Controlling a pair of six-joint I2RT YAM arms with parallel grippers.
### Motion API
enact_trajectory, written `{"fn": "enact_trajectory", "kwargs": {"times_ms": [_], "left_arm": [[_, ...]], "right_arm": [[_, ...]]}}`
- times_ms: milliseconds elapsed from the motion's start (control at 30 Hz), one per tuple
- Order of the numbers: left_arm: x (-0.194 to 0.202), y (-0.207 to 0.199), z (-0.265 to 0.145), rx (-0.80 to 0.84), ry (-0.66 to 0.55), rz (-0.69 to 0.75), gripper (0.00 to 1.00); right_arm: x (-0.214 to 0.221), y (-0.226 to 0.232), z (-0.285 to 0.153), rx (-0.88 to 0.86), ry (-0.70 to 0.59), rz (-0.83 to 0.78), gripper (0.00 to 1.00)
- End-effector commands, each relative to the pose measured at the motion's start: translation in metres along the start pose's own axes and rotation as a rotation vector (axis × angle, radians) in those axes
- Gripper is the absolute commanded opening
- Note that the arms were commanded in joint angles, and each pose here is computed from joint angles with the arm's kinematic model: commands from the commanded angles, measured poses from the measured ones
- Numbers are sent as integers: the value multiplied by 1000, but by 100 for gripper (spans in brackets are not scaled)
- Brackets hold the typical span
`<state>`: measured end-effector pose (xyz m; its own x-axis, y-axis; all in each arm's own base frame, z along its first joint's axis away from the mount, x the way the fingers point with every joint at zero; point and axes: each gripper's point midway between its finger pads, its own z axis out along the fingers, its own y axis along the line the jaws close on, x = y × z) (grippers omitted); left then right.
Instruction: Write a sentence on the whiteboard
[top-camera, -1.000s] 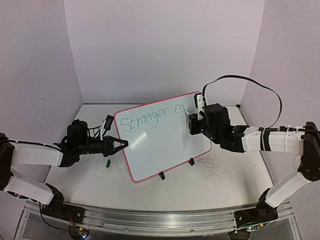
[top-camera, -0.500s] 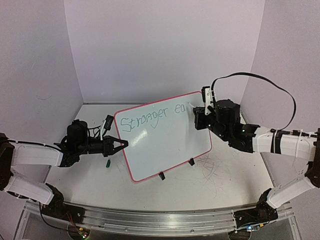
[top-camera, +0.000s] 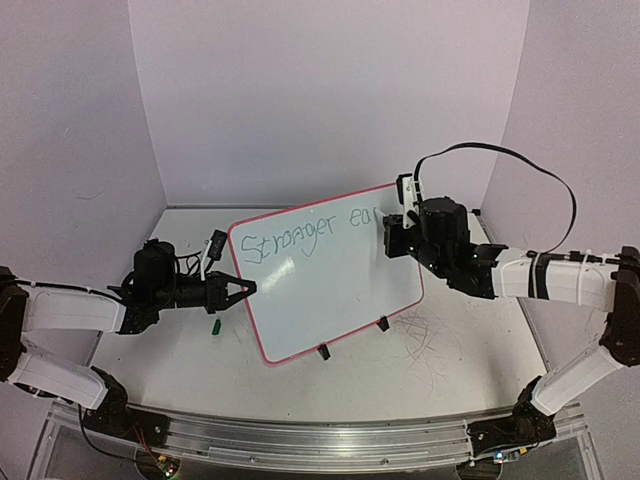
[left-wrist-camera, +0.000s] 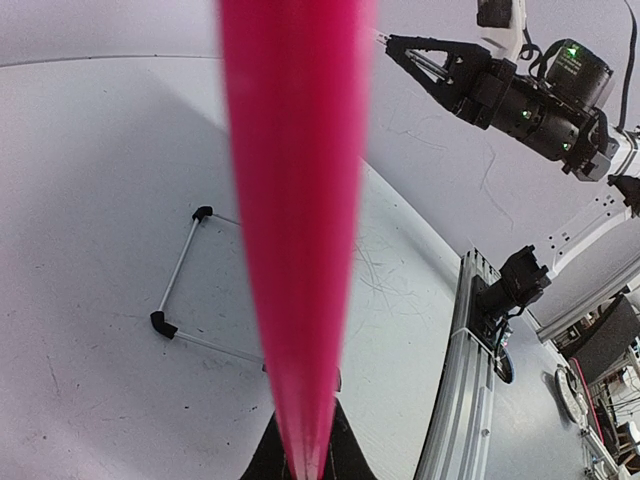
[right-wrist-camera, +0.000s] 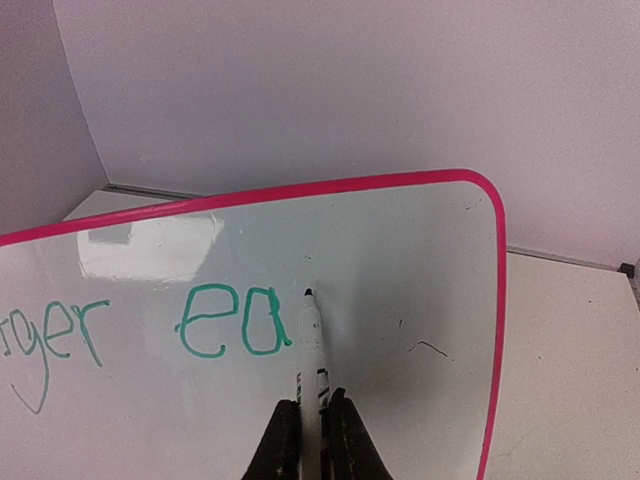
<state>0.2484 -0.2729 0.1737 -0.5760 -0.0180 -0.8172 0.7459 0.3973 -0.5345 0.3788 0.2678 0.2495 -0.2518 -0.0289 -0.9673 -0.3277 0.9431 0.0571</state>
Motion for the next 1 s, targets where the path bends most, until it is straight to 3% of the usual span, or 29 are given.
{"fn": "enact_trajectory", "kwargs": {"times_ms": [0, 967], "left_arm": [[-13, 0, -3, -26, -36, 88, 0], [-15, -1, -2, -19, -36, 90, 0]], "right_arm": [[-22, -5, 5, 32, -54, 29, 0], [-2, 8, 6, -52, 5, 20, 0]]}}
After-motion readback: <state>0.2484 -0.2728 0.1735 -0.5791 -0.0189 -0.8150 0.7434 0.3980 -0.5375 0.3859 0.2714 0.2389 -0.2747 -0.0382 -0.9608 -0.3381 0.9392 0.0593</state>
